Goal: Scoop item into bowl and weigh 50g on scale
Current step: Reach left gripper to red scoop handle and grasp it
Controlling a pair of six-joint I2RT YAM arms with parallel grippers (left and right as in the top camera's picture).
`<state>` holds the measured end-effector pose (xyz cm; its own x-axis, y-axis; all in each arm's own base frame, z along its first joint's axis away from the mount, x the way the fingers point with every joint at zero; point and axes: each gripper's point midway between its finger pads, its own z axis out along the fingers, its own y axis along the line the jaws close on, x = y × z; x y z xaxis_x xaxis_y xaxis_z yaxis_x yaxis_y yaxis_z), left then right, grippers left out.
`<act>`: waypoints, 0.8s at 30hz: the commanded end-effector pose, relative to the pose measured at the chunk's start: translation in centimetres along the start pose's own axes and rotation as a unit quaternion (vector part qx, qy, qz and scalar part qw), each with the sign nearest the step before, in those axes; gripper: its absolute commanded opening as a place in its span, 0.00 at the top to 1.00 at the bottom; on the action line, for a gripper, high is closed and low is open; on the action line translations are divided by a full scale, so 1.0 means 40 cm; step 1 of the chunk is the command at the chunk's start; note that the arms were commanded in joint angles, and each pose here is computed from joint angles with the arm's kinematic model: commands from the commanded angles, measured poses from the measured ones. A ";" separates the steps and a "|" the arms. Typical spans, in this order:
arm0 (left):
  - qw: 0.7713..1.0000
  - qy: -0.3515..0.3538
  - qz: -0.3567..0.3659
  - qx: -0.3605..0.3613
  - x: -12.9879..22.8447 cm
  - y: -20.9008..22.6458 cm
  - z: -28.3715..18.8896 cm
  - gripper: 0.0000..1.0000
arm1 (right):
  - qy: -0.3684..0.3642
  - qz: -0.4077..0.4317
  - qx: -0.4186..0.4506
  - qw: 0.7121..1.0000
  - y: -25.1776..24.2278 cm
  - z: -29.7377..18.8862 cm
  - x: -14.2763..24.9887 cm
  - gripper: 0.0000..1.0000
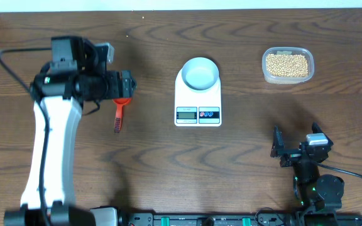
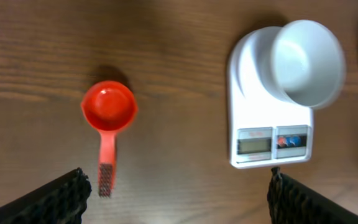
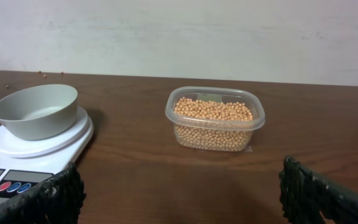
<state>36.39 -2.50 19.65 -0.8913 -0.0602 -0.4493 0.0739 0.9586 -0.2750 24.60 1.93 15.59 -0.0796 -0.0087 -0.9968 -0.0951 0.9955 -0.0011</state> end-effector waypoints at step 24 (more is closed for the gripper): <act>0.990 0.121 -0.029 -0.062 0.069 0.295 0.380 0.64 | 0.003 -0.004 -0.004 1.000 0.004 0.000 0.004 0.01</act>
<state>41.36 4.32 3.49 -0.9690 -0.0758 -0.2353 -0.0305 0.9812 -0.1905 24.60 1.93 15.59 -0.0796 -0.0087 -0.9968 -0.0951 0.9955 -0.0011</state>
